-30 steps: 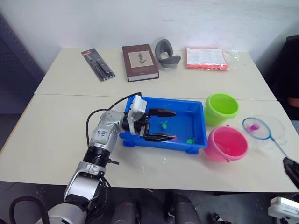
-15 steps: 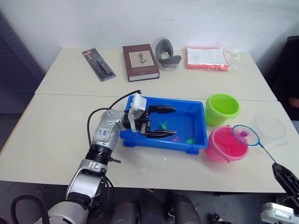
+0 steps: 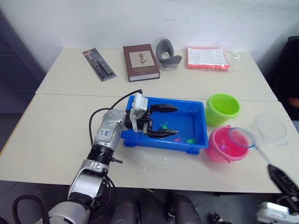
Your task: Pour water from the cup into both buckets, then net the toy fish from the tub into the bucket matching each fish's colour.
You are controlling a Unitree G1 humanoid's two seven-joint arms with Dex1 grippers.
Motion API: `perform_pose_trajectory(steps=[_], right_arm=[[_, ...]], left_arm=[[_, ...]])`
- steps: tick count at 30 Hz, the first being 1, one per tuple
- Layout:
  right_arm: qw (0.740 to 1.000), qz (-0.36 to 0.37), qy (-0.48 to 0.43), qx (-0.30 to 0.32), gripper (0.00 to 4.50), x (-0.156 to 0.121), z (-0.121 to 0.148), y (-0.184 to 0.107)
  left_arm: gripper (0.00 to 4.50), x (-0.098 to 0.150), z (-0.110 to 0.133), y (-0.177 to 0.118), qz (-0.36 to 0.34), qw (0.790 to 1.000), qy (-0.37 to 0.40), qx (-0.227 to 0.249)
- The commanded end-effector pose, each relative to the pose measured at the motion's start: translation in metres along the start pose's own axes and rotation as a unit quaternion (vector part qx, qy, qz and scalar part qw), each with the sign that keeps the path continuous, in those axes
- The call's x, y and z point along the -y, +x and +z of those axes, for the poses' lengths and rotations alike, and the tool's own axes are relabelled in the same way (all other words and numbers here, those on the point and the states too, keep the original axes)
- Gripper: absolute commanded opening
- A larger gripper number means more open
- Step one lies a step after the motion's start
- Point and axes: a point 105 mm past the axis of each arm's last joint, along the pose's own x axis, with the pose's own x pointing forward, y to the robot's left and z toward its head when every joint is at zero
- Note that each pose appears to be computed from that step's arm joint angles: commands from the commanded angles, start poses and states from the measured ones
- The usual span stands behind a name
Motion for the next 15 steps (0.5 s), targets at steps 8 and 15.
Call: perform_pose_trajectory(steps=[8,15], right_arm=[[0.995,-0.05,0.087,0.014,0.0,0.021,0.006,0.004],[0.892,-0.031,0.434,0.121,0.0,0.058,0.04,0.033]], left_arm=[[4.47,-0.001,0.01,-0.008,0.0,1.0,0.023,-0.008],[4.47,-0.007,0.012,-0.06,0.054,0.996,0.027,-0.07]])
